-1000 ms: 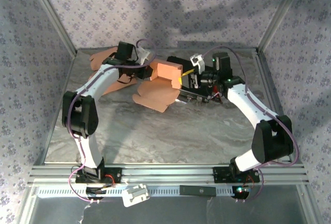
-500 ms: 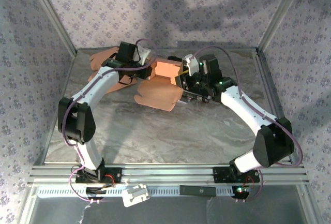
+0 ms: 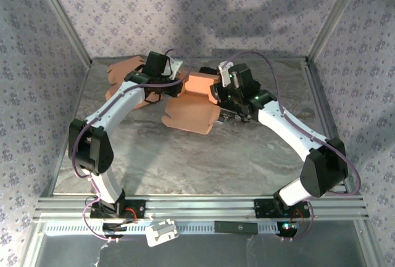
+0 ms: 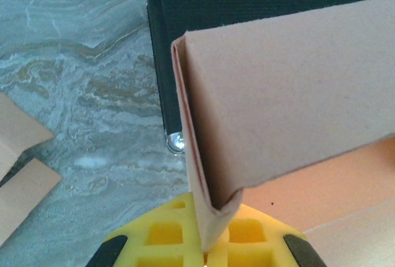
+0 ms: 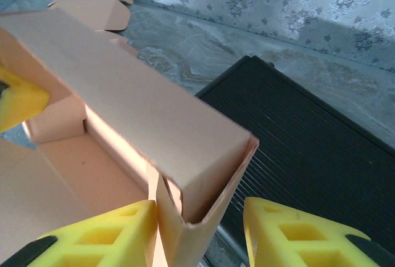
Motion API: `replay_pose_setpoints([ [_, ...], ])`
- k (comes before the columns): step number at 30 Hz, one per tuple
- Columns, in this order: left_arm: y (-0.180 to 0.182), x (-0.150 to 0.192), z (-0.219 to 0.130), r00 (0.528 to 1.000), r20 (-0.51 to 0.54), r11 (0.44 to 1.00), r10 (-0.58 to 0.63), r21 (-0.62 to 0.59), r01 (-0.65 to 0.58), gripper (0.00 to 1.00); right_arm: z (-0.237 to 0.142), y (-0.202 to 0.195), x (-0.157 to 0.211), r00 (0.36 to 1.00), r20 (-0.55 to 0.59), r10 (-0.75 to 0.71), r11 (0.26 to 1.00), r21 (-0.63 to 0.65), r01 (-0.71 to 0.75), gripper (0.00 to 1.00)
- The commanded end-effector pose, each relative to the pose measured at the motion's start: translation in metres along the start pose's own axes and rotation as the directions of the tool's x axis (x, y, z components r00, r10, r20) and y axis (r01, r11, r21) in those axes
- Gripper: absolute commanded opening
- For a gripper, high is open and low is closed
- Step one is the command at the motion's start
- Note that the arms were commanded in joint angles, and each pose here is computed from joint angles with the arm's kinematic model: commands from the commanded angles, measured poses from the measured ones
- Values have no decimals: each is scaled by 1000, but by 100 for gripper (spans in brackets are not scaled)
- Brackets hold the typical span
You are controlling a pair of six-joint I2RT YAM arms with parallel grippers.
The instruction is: Fold the paper box
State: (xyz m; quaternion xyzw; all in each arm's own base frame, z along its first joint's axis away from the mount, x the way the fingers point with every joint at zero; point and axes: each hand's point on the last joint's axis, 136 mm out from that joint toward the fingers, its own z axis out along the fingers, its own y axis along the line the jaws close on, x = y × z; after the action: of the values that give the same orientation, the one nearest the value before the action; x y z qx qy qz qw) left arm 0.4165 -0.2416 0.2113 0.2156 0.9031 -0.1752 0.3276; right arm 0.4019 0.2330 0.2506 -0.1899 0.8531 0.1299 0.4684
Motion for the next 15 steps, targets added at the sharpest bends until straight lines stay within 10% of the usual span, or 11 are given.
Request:
replay_pose_setpoints([
  [1,-7,-17,-26,999,46,998,-25,-59,28,0,4,-3,-9,1000,4,20,997,68,-21,42],
  [15,-7,-9,-34,990,26,982,-136,-126,138,0,16,3,3,998,-23,51,992,115,-48,39],
])
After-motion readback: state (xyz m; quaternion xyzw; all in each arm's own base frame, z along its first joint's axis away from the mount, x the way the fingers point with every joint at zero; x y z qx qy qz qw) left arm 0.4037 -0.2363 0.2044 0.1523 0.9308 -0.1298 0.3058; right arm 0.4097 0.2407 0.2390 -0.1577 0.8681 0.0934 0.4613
